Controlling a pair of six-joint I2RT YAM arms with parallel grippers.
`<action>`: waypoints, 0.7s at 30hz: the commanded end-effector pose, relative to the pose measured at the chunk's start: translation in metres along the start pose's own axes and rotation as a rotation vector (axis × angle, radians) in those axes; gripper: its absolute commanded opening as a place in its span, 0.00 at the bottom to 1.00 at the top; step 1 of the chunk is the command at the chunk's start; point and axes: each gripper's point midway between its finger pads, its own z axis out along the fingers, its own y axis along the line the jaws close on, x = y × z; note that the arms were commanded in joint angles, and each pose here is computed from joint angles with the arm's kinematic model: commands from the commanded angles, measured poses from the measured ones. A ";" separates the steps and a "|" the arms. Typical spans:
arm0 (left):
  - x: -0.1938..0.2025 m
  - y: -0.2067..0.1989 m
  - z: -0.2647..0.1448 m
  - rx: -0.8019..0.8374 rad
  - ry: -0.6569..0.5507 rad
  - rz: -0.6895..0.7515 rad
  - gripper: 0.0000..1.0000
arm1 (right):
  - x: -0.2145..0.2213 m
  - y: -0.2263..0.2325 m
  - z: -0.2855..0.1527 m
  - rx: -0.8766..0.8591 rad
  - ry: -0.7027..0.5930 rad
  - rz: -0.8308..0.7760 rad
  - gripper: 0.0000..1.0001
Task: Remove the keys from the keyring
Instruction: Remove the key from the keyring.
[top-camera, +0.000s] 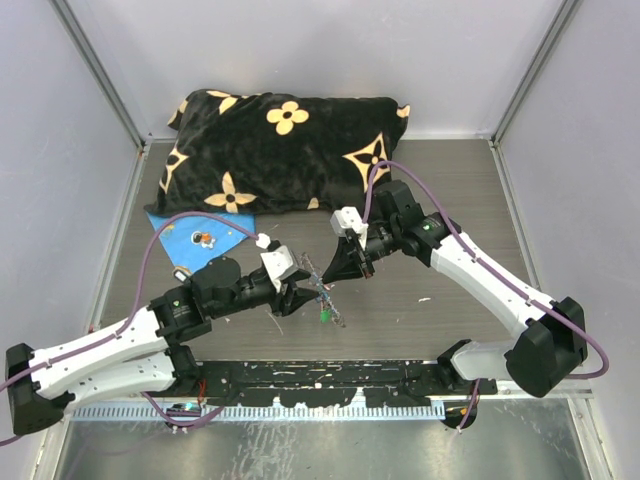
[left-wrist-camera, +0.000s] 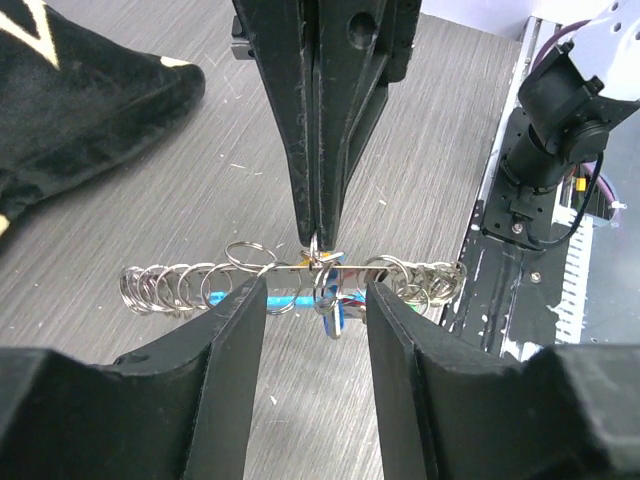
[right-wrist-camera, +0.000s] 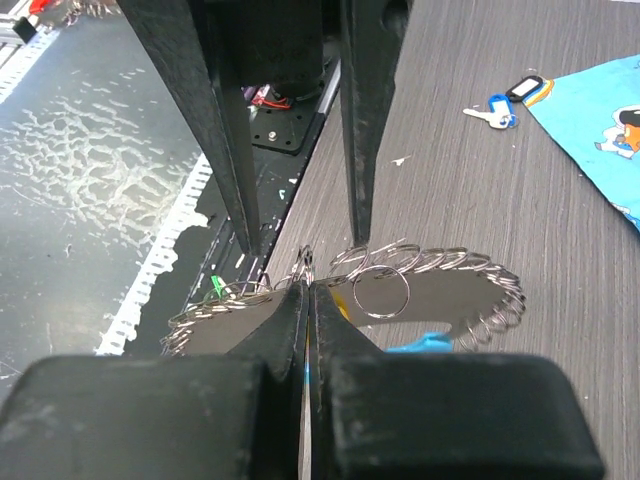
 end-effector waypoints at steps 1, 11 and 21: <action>-0.029 0.002 0.007 -0.014 -0.137 -0.037 0.46 | -0.033 0.007 -0.004 -0.039 -0.066 -0.096 0.01; -0.041 0.011 -0.016 -0.083 -0.215 -0.057 0.47 | -0.031 0.007 -0.006 -0.033 -0.066 -0.095 0.01; -0.031 -0.005 -0.012 0.022 -0.290 0.039 0.28 | -0.032 0.016 -0.008 -0.072 -0.085 -0.148 0.01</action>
